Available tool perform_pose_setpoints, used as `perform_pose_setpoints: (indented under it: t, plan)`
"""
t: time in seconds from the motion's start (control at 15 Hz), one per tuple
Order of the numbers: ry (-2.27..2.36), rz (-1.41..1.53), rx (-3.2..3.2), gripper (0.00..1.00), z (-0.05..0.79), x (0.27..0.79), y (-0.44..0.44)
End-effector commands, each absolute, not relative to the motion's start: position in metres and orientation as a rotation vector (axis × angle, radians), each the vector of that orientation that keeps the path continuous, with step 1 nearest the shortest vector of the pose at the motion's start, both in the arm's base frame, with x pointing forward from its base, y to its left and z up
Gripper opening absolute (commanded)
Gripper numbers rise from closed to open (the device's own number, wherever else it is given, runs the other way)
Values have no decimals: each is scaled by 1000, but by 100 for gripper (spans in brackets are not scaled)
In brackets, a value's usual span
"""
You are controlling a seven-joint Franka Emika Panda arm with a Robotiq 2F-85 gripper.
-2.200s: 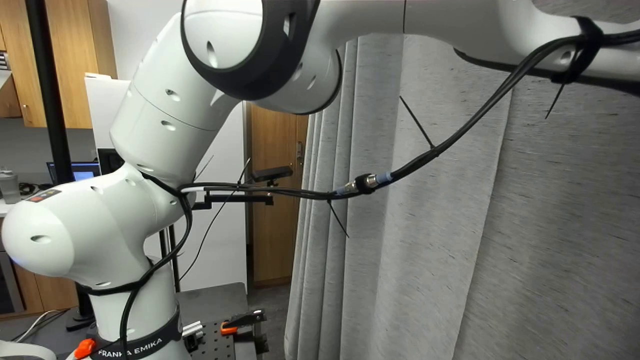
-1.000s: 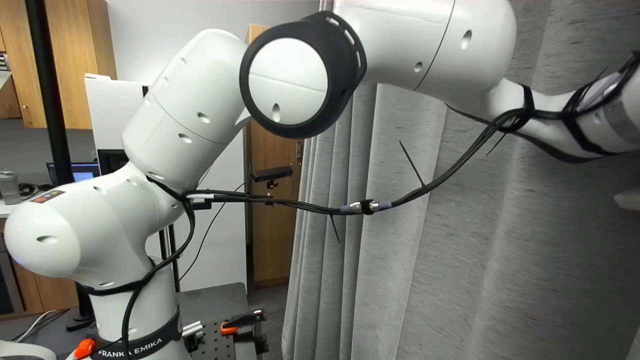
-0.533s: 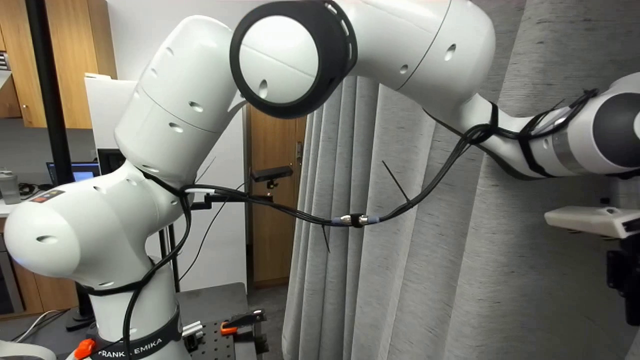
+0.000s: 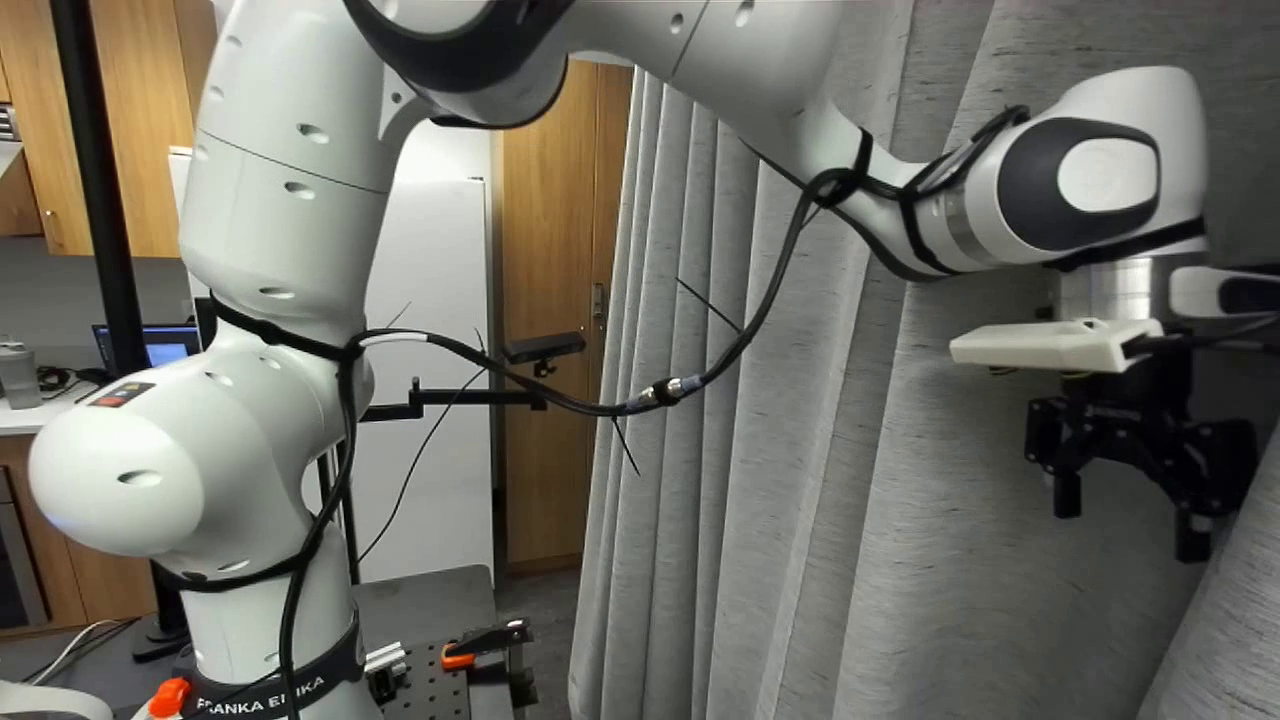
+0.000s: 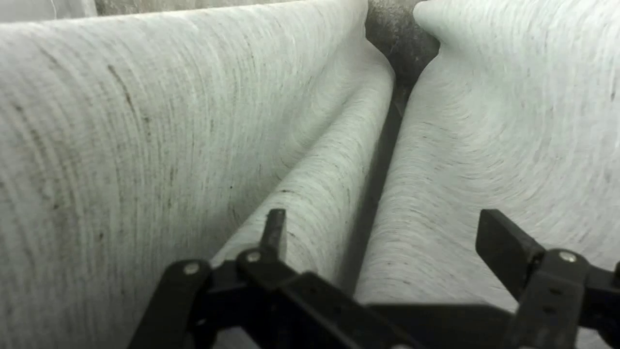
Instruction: Draw the curtains
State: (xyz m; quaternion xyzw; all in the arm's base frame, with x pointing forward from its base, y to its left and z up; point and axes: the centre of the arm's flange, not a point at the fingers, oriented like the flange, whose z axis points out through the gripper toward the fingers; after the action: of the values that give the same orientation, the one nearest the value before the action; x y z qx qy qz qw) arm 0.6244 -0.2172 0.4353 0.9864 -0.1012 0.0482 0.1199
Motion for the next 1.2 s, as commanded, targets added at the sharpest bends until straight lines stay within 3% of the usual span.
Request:
perform_pose_setpoints:
  t: [0.0,0.67,0.93,1.13]
  plan:
    - [-91,174,2934,100,460,559,-158]
    - [204,166,2929,100,477,462,-48]
    - [202,160,2916,100,474,449,-42]
    - [196,149,2923,100,479,468,-48]
